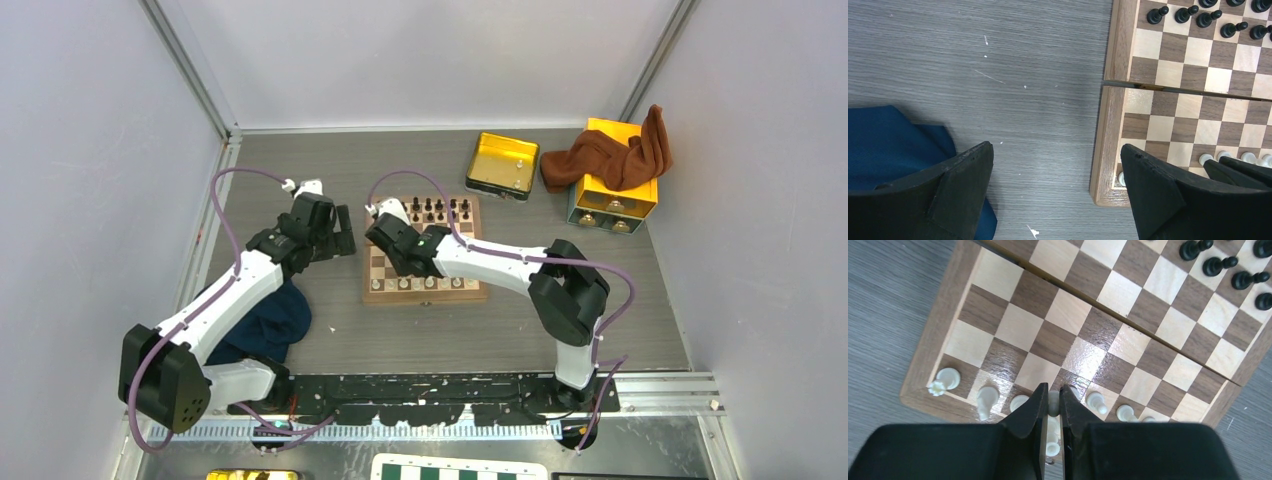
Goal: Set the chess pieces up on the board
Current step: Place the chess piece on the chessboard.
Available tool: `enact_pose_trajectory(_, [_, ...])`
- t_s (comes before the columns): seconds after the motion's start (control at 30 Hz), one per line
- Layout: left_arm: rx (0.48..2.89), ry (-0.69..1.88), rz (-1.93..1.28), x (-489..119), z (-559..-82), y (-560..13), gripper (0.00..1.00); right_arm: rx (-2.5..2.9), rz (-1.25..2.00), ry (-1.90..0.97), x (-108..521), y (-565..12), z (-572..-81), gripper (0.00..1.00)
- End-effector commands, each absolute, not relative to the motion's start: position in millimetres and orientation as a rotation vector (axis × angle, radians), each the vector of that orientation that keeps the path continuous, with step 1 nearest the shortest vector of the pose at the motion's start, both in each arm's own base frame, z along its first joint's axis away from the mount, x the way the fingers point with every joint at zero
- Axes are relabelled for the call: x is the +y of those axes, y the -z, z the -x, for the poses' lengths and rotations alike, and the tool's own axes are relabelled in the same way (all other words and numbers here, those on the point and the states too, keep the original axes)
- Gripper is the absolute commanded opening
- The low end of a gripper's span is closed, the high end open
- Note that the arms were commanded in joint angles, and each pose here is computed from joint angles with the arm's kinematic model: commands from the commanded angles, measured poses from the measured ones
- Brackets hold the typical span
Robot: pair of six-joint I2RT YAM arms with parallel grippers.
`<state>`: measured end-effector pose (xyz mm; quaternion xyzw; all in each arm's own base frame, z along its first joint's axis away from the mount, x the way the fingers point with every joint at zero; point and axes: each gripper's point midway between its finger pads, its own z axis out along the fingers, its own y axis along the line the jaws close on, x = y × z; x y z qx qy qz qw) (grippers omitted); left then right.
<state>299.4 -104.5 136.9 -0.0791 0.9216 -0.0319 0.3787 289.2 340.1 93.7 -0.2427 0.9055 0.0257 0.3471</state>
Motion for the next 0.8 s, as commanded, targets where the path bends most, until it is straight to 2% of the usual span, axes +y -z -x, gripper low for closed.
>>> enact_pose_trajectory(0.0, [2.313,0.071,0.217,-99.3,-302.2,-146.1,0.99,2.252,0.525,-0.179,351.2,-120.2,-297.0,0.02])
enact_pose_trajectory(0.77, [2.324,0.058,0.208,-100.6,-306.8,-141.5,0.99,2.273,0.556,-0.235,368.1,-91.7,-296.5,0.01])
